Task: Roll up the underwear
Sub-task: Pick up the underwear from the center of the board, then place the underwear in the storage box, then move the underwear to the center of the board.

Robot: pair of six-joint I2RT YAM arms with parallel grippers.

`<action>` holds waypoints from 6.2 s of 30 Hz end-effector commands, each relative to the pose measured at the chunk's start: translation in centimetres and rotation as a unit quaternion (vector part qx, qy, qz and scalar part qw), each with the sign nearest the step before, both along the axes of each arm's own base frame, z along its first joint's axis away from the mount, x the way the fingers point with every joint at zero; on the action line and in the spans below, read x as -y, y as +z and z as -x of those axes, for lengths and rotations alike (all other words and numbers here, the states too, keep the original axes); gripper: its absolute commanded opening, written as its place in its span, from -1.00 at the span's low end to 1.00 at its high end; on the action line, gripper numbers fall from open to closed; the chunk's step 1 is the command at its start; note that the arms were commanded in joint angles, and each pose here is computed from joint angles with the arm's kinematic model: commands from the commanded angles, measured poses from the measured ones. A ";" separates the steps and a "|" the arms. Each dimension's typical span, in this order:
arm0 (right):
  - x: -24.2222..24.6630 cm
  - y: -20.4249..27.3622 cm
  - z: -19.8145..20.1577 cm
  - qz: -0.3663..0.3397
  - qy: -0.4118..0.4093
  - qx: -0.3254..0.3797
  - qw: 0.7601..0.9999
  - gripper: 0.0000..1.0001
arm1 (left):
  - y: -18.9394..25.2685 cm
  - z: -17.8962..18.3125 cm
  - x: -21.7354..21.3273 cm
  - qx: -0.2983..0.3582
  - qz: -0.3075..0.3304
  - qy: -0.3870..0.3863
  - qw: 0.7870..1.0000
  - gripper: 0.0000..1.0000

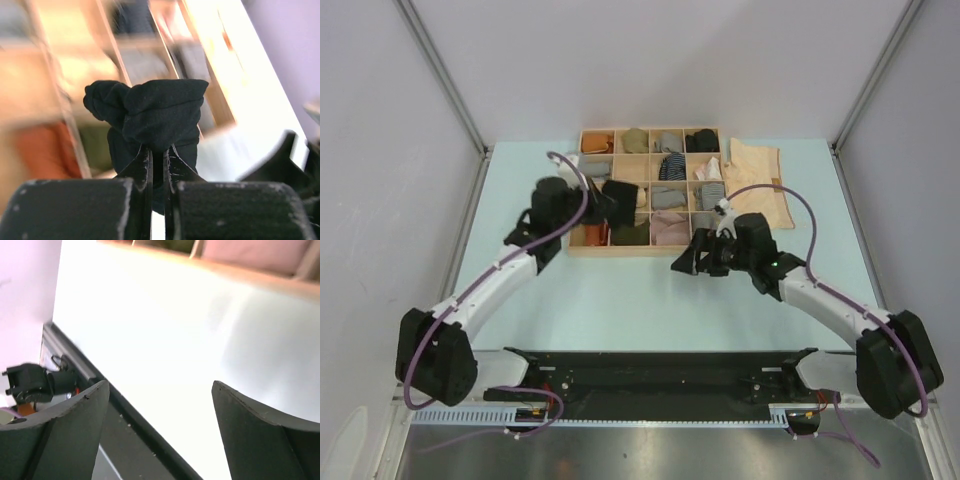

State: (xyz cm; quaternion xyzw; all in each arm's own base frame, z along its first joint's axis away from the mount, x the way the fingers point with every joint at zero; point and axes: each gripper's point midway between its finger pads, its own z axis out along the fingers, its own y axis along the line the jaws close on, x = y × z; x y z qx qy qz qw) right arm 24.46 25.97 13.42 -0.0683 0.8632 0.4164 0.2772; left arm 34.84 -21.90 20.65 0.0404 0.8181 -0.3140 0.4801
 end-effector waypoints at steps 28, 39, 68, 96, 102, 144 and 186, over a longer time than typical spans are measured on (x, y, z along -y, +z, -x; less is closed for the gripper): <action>2.6 -1.6 -1.4 0.018 -0.009 -0.014 1.000 0.75 | -6.5 -16.9 -3.4 -0.096 0.013 -0.097 0.991 -1.00; 2.8 -1.4 -1.2 0.020 -0.009 -0.014 1.000 0.75 | -12.4 -17.5 -8.5 -0.161 -0.084 -0.012 0.983 -1.00; 3.1 0.2 -0.8 0.014 -0.012 0.003 1.000 0.75 | -19.0 -16.8 -12.4 -0.252 -0.204 0.059 0.944 -1.00; 5.0 1.1 -0.6 0.047 -0.047 0.026 0.997 0.76 | -13.6 -15.9 -13.1 -0.235 -0.203 0.111 0.944 0.64; 7.1 2.3 -2.7 0.066 -0.097 0.043 0.992 0.76 | -7.6 -15.1 -13.1 -0.196 -0.187 0.123 0.955 0.84; 20.8 -8.3 -22.1 0.183 -0.352 -0.006 0.918 0.20 | -1.9 -1.0 -0.2 -0.080 -0.122 -0.011 0.989 0.86; 14.5 -4.4 -4.4 0.361 -0.260 -0.086 0.891 -1.00 | -6.6 8.2 5.2 -0.094 -0.114 -0.119 0.982 0.85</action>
